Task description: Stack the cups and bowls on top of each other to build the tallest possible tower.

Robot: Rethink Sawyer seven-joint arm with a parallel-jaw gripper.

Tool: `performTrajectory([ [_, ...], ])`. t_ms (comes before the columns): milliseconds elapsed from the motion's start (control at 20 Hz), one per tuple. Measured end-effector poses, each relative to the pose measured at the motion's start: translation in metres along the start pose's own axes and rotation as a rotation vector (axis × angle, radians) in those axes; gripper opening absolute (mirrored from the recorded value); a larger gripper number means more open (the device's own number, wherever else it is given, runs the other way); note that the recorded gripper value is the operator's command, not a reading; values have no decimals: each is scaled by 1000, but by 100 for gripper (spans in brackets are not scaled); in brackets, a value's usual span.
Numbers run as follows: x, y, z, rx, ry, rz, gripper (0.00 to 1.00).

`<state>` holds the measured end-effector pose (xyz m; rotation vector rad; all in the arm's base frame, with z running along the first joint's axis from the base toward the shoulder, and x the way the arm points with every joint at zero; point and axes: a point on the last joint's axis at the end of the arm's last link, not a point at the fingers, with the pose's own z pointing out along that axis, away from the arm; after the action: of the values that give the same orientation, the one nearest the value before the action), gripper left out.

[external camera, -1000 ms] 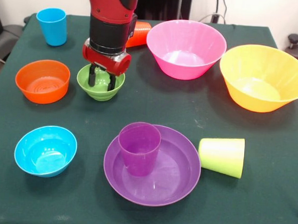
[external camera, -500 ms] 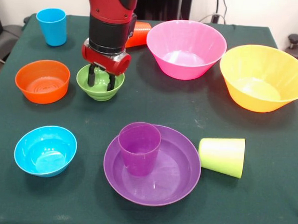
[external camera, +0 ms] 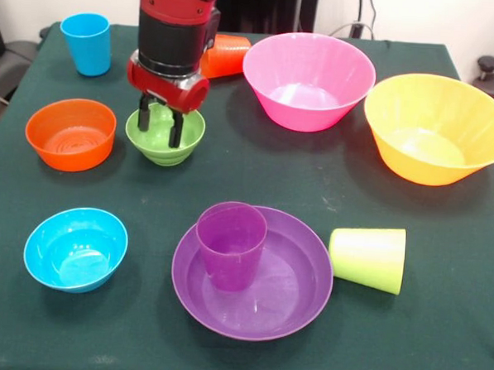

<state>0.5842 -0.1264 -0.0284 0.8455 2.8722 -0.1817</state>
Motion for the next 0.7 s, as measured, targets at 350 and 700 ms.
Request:
performTrajectory([
  [350, -7, 3, -21, 16, 16, 6, 100],
  [700, -10, 16, -27, -2, 11, 6, 100],
])
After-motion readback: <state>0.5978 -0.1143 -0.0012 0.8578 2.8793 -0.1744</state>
